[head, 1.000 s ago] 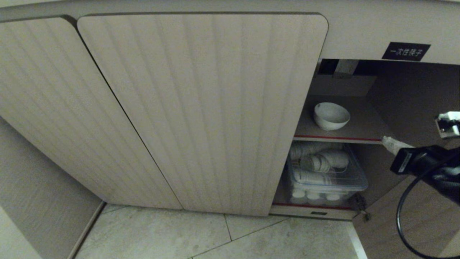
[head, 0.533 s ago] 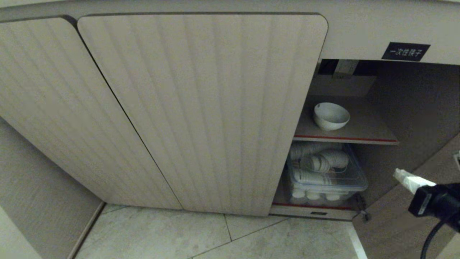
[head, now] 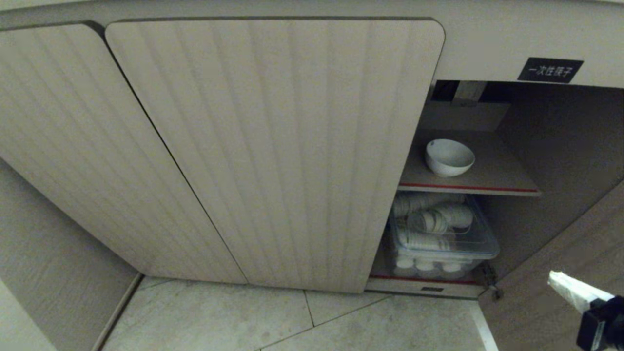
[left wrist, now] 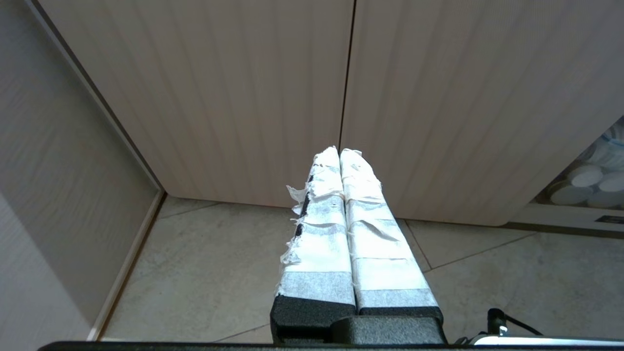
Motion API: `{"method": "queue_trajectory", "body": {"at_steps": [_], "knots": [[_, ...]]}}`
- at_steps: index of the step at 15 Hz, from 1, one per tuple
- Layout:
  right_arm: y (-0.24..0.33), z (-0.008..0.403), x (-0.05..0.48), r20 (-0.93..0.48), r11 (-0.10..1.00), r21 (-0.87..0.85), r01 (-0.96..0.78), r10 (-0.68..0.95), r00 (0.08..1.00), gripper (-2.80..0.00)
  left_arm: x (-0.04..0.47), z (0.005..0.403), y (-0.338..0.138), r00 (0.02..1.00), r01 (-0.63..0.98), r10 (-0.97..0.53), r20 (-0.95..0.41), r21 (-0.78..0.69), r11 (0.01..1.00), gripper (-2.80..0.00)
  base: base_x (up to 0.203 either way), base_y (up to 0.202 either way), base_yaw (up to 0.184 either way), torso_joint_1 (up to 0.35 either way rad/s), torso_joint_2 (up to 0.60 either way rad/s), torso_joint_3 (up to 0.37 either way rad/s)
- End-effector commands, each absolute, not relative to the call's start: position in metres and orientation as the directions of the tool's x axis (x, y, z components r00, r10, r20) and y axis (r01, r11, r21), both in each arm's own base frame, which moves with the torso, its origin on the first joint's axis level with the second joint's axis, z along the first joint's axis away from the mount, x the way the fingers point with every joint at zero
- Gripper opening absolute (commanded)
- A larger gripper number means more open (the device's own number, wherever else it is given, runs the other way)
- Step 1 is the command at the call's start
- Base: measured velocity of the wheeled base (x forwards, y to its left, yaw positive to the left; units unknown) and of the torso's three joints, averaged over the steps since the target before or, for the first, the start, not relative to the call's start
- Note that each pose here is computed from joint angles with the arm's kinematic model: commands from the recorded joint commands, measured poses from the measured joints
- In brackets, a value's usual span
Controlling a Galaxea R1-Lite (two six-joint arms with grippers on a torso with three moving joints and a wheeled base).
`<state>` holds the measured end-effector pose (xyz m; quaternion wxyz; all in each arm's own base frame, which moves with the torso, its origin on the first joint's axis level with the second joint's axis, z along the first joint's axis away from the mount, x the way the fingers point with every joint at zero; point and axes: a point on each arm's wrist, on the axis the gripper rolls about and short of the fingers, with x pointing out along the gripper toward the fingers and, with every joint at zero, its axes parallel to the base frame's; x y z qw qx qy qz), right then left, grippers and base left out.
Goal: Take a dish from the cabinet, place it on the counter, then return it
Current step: Close the cabinet door
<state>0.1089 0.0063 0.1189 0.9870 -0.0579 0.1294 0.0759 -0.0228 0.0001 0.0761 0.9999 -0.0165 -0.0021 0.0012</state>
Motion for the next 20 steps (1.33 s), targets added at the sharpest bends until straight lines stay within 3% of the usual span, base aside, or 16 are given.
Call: {"method": "queue_trajectory", "body": {"at_steps": [1, 10, 17, 20], "knots": [[0.005, 0.120, 0.078, -0.242, 0.981, -0.114, -0.158, 0.126, 0.962, -2.80, -0.023, 0.076, 0.000, 1.000, -0.003, 0.004, 0.006, -0.034, 0.999, -2.80, 0.000, 0.000, 0.000, 0.000, 0.00, 0.000], [0.000, 0.081, 0.000, -0.258, 0.993, -0.117, -0.016, -0.015, 0.966, -2.80, -0.023, 0.076, 0.000, 1.000, -0.003, 0.003, 0.006, -0.034, 0.999, -2.80, 0.000, 0.000, 0.000, 0.000, 0.00, 0.000], [0.000, 0.076, -0.022, -0.001, 0.999, -0.041, -0.011, 0.011, 1.000, -2.80, -0.023, 0.076, 0.000, 1.000, -0.003, 0.003, 0.006, -0.034, 0.999, -2.80, 0.000, 0.000, 0.000, 0.000, 0.00, 0.000], [0.000, 0.075, -0.023, 0.000, 0.999, -0.049, -0.008, 0.008, 1.000, -2.80, -0.023, 0.076, 0.000, 1.000, -0.003, 0.003, 0.005, -0.034, 0.999, -2.80, 0.000, 0.000, 0.000, 0.000, 0.00, 0.000]]}}
